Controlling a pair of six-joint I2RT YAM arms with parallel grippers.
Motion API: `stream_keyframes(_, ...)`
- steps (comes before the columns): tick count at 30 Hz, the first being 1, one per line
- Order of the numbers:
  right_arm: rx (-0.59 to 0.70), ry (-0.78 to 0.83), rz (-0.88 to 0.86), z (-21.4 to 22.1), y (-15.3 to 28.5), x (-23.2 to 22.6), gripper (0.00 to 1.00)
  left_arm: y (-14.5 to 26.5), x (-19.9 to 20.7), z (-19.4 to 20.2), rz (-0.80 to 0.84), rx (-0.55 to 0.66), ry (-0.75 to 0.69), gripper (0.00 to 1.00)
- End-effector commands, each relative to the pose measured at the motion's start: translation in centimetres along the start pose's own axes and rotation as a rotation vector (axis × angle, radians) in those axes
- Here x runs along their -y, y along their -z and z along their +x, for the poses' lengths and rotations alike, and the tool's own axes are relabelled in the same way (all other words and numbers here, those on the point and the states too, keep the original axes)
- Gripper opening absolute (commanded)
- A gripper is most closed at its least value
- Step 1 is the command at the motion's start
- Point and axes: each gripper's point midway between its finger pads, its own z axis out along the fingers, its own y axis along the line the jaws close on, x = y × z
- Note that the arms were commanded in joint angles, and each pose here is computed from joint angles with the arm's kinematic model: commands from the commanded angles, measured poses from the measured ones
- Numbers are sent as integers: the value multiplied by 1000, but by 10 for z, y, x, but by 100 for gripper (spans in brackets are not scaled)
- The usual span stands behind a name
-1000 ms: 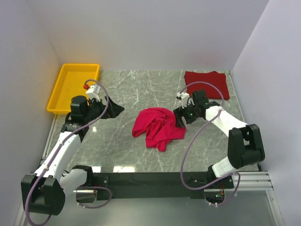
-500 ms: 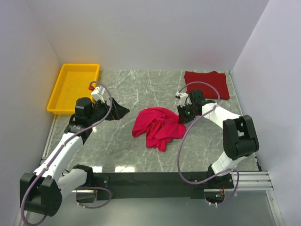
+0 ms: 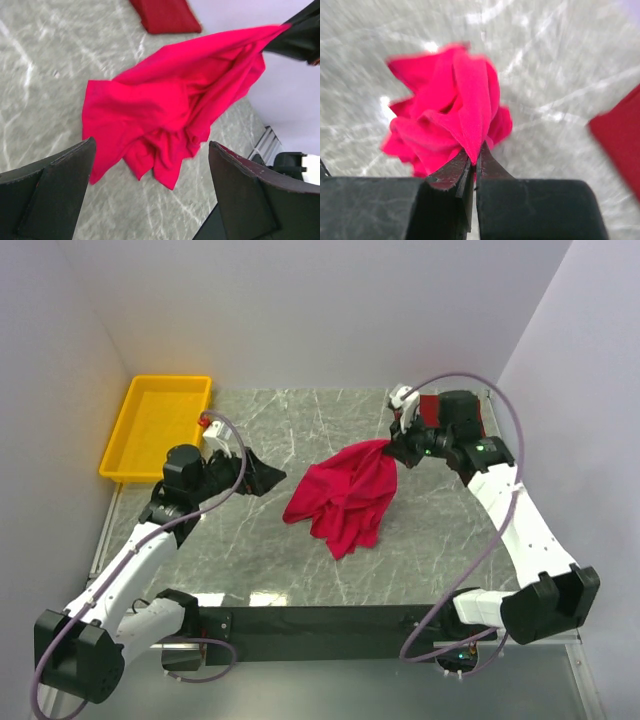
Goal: Fold and stack the t-shirts
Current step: Flatten the tshirt out
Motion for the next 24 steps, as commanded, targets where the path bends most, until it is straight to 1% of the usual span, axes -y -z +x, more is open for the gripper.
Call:
stream_keyframes(1,100,64,-61,-45,25,-16,0,-2,42,-41,124,92,-123,99)
stream_keyframes(2,108,59,-73,-49,29,-20,0,-6,51,-40,148,83,-132,99)
stream_keyframes(4,158,57,-97,-66,39,-28,0,-9,69,-51,190,100,-170,99)
stream_keyframes(5,176,55,-114,-73,43,-33,0,-15,78,-47,214,82,-180,100)
stream_keyframes(6,201,68,-119,-84,50,-35,0,-17,88,-55,236,94,-202,99)
stream_keyframes(8,234,79,-154,-96,61,-45,0,-27,99,-51,266,67,-229,99)
stream_keyframes(9,267,110,-156,-109,72,-48,0,-29,106,-57,278,75,-245,100)
stream_keyframes(10,290,130,-182,-116,81,-54,0,-35,105,-54,273,59,-257,99)
stream_keyframes(13,355,210,-177,-140,104,-63,0,-39,113,-55,295,57,-295,99)
stream_keyframes(15,375,232,-180,-148,115,-67,0,-39,123,-53,346,50,-313,99)
stream_keyframes(17,379,213,-190,-148,115,-70,0,-38,134,-50,393,48,-324,99)
stream_keyframes(18,368,192,-203,-142,110,-71,0,-36,143,-47,438,43,-332,99)
stream_keyframes(21,347,127,-226,-129,94,-71,0,-37,162,-41,502,25,-337,99)
stream_keyframes(23,335,93,-237,-124,85,-70,0,-39,174,-31,544,-9,-332,99)
stream_keyframes(24,341,94,-273,-125,85,-75,0,-40,178,-30,550,-12,-339,99)
